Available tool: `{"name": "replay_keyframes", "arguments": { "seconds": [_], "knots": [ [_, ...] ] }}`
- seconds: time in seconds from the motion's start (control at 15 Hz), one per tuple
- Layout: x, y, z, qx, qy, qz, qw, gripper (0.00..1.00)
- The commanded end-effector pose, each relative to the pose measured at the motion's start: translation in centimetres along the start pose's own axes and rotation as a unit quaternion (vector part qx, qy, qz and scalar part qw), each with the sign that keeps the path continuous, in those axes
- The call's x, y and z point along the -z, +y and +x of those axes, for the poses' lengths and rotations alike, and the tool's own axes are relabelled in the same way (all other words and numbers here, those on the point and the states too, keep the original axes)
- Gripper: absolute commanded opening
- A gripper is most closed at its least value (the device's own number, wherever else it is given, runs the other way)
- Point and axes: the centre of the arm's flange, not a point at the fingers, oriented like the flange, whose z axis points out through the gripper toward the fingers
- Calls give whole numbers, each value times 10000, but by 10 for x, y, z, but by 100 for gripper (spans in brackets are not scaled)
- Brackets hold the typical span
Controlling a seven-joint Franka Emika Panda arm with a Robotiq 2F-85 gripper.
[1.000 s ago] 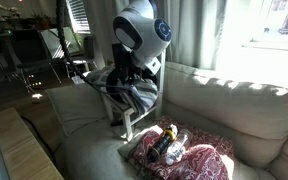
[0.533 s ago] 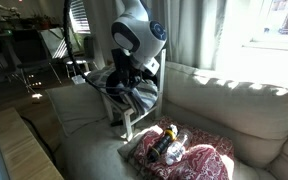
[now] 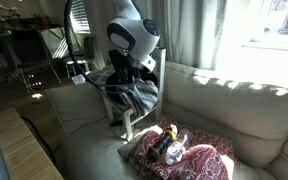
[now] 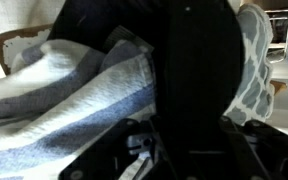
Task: Put the striped grey and white towel inside the black hat and then put the black hat on the maroon fleece
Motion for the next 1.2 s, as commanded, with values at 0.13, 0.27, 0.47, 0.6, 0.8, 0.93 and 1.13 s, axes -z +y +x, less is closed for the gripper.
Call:
{"name": "replay_keyframes", "arguments": {
  "seconds": [0.13,0.27,0.47,0.6,0.8,0.93,1.13],
  "knots": [
    [2,-30,-1,278,-134,-541,9981,0],
    [8,-46,-3,480,-143,-764,9958,1],
    [14,-67,-4,810,-57,-1196,9895,2],
    [18,-75,-3,1048,69,-1594,9816,2],
    [25,-83,-2,1345,338,-2067,9685,2],
    [32,-85,-3,1453,544,-2320,9603,2],
    [47,-82,-4,1517,851,-2644,9486,2]
  ]
}}
